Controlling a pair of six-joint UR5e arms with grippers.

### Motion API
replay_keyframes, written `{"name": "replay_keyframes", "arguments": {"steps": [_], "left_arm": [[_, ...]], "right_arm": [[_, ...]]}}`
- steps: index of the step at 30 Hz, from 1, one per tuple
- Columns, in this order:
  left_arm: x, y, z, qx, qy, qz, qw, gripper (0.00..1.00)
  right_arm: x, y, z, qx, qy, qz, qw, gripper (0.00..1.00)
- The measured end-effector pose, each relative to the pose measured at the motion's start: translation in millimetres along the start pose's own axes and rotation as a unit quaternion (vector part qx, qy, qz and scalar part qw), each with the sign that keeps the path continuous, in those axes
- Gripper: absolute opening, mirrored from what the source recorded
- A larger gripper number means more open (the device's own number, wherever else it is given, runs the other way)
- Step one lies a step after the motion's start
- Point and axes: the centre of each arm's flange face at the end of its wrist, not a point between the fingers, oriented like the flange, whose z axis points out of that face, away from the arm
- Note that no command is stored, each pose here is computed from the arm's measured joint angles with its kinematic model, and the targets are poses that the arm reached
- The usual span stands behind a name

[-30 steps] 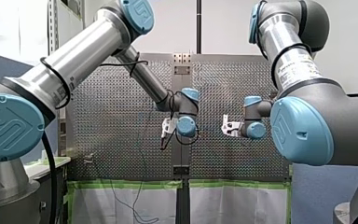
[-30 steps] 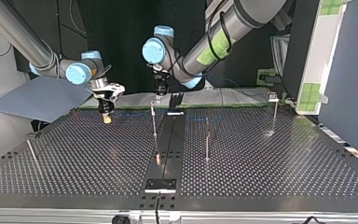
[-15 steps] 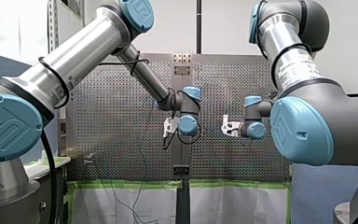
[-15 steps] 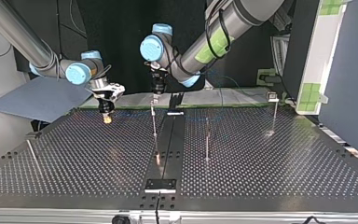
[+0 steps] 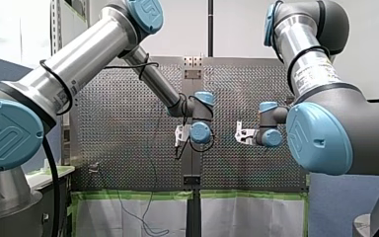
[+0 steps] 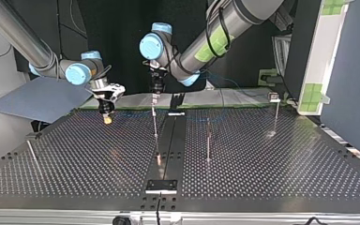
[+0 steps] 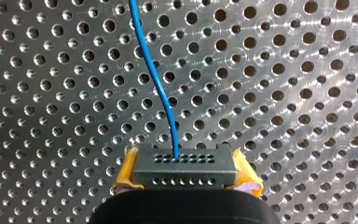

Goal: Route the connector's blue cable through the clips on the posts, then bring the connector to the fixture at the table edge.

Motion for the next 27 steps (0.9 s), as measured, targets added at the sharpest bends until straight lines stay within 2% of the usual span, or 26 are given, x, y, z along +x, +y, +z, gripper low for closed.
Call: {"name": "replay_keyframes", "arguments": {"steps": [9, 15, 23, 27], "left_arm": [[-5, -1.2, -2, 0.001, -0.001, 0.000, 1.0000, 1.00], [-15, -4.4, -16, 0.003, -0.003, 0.000, 1.0000, 1.00], [-34, 0.3, -37, 0.008, -0.028, -0.017, 0.9994, 1.00], [-43, 0.9, -48, 0.013, -0.041, -0.033, 0.9985, 1.00]], "right_arm": [[-1, -1.3, -0.4, 0.001, -0.002, -0.0010, 1.0000, 0.00], [-1, -2.7, -0.6, 0.002, -0.003, -0.0017, 1.0000, 0.00], [-2, -3.2, -0.7, 0.002, -0.004, -0.0009, 1.0000, 0.00], [-1, -3.5, -0.4, 0.002, -0.003, -0.0006, 1.0000, 0.00]]}}
